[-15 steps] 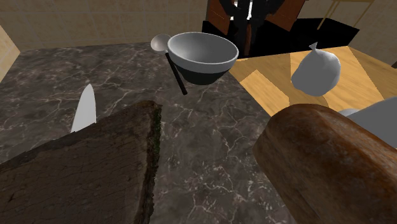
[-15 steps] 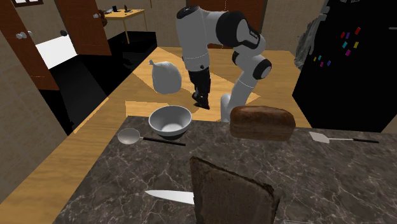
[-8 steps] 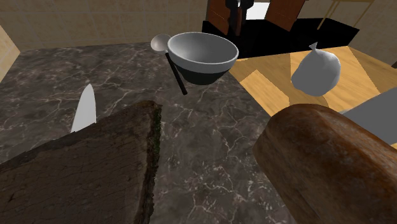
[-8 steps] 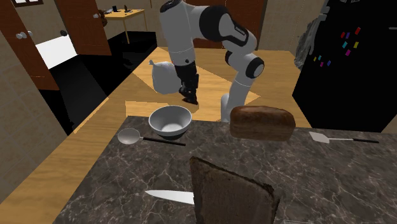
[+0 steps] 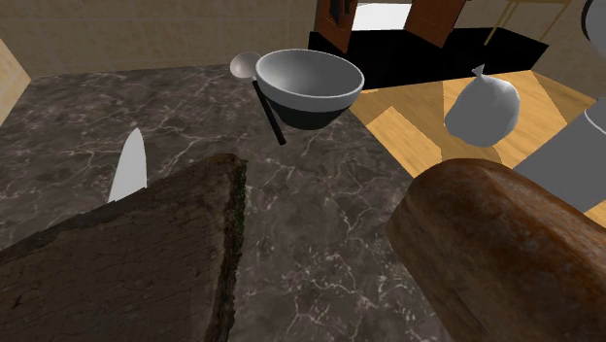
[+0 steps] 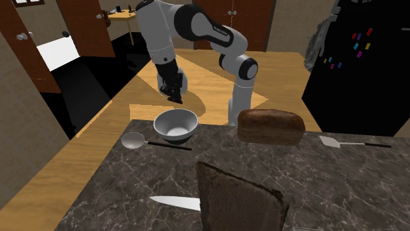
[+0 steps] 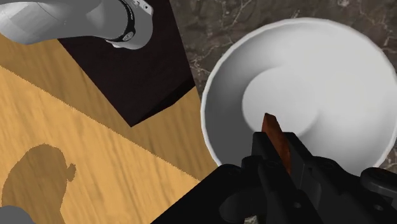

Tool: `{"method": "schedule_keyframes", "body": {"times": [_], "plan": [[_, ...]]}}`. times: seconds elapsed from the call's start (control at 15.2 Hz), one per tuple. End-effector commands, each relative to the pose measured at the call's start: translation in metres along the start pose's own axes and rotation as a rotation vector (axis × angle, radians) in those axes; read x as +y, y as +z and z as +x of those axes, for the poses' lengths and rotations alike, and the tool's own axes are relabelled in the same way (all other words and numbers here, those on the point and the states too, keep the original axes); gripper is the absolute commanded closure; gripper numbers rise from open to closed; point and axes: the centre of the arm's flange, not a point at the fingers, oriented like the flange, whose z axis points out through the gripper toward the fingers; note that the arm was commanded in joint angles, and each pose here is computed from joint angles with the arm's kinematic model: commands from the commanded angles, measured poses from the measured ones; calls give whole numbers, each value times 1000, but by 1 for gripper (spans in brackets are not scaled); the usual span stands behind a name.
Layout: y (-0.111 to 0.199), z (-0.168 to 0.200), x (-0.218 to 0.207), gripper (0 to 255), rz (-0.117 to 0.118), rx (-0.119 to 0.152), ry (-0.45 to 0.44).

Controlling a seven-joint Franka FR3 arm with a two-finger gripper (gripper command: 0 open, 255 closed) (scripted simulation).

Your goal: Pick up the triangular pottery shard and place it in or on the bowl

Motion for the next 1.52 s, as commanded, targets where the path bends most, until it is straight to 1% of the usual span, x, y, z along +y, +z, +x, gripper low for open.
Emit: {"method": "schedule_keyframes", "body": {"times": [0.0,0.79,1.32,1.39,1.45], "plan": [[6,6,-1,255,0,1,0],[71,15,-10,255,0,1,0],[71,15,-10,255,0,1,0],[71,15,-10,0,0,1,0],[71,15,-10,0,0,1,0]]}}
